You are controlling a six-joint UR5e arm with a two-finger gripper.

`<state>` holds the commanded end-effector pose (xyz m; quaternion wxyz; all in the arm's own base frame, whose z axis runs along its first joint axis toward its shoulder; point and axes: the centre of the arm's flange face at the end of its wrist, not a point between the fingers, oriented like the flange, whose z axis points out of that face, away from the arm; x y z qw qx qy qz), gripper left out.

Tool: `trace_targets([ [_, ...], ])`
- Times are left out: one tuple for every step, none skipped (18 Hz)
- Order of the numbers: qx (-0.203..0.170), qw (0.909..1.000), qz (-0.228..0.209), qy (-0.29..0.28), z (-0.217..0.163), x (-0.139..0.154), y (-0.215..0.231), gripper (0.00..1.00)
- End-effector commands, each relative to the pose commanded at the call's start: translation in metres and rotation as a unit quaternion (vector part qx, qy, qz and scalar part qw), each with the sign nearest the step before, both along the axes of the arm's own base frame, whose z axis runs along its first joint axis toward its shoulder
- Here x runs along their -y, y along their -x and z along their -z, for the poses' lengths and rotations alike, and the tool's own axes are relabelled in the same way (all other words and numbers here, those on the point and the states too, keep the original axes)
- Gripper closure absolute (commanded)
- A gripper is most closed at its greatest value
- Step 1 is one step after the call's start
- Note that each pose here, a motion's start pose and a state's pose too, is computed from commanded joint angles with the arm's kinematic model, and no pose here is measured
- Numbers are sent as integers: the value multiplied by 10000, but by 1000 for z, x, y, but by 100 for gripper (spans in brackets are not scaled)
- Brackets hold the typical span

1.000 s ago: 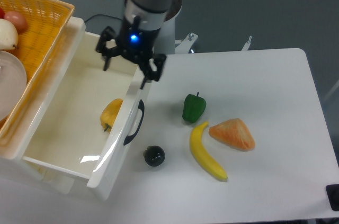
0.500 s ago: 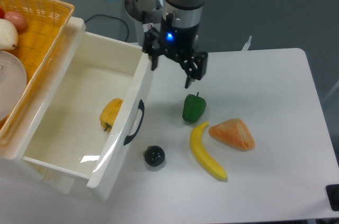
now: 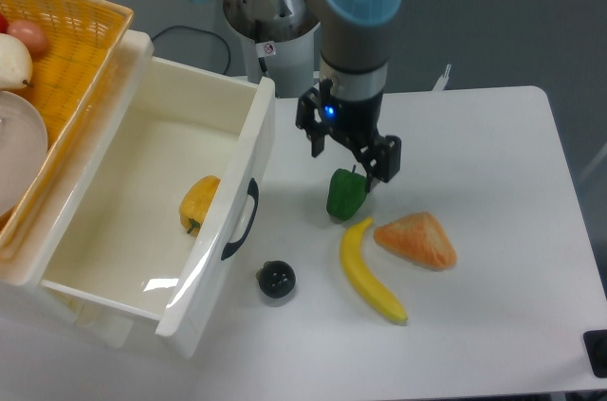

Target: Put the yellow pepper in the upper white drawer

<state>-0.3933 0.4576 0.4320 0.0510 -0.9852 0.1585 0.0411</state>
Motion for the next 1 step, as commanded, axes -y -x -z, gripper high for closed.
trace_targets([
  [-4, 10000, 46, 3, 1, -1, -1, 0],
])
